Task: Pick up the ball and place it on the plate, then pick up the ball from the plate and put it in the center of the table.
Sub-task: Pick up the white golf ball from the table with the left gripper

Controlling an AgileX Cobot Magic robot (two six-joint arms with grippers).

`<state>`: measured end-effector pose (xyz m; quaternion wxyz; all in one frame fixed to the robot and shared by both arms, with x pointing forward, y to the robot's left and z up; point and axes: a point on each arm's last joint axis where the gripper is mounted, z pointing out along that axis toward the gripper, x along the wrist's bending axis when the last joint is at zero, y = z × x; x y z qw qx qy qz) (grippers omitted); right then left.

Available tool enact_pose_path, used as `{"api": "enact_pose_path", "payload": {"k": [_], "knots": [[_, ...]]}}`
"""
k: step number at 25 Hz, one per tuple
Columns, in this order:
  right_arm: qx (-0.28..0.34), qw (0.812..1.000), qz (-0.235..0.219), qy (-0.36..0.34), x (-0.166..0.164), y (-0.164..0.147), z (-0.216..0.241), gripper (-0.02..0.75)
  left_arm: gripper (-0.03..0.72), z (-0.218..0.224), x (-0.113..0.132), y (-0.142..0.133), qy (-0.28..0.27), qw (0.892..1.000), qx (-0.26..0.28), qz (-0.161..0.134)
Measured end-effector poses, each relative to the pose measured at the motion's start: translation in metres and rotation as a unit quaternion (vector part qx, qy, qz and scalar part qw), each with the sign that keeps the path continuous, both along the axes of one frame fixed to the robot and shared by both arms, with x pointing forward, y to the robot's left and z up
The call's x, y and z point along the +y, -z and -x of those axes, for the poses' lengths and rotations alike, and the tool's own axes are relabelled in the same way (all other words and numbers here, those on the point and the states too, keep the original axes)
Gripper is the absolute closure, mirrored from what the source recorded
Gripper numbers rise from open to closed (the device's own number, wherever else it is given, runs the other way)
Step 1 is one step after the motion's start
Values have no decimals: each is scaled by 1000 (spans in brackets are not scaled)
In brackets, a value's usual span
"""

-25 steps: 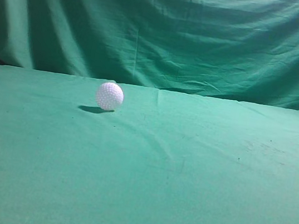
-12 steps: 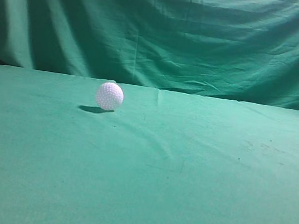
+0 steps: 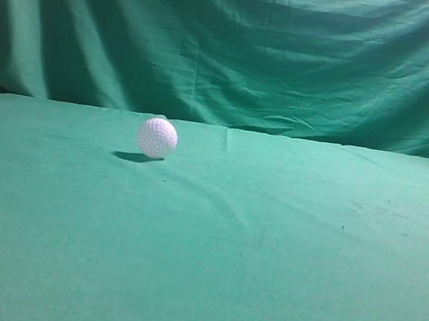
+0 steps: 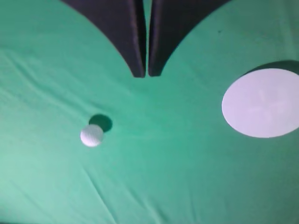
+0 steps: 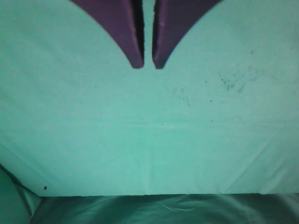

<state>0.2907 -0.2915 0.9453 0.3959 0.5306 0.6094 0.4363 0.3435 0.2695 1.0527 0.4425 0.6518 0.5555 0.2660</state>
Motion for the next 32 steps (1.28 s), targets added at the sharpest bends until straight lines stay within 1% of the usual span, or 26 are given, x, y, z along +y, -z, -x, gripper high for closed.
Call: {"api": "enact_pose_path", "payload": {"k": [1,2,3,5,9,11,13,17,18,21,26,29,31,32], "knots": [[0,1000,0,0,0,0,0,661,688,-9,-3,-8,14,1000,24,-15],[0,1000,0,0,0,0,0,661,688,-15,-6,-11,34,997,54,-37],[0,1000,0,0,0,0,0,661,688,-23,-10,-13,48,995,78,-49],[0,1000,0,0,0,0,0,661,688,-43,-18,-22,81,988,110,-64],[0,1000,0,0,0,0,0,661,688,-78,-38,-27,143,978,136,-63],[0,1000,0,0,0,0,0,661,688,-94,-51,-24,176,971,147,-72],[0,1000,1,0,0,0,0,661,688,-110,-70,-18,211,960,162,-89],[0,1000,1,0,0,0,0,661,688,-142,-109,-5,262,937,180,-143],[0,1000,1,0,0,0,0,661,688,-149,-115,-2,265,935,184,-151],[0,1000,1,0,0,0,0,661,688,-177,-132,4,259,933,194,-159],[0,1000,1,0,0,0,0,661,688,-213,-151,18,261,927,214,-162],[0,1000,1,0,0,0,0,661,688,-226,-158,28,262,924,224,-162],[0,1000,1,0,0,0,0,661,601,-231,-162,34,262,923,232,-158],[0,1000,1,0,0,0,0,661,543,-232,-163,36,262,923,235,-155]]}}
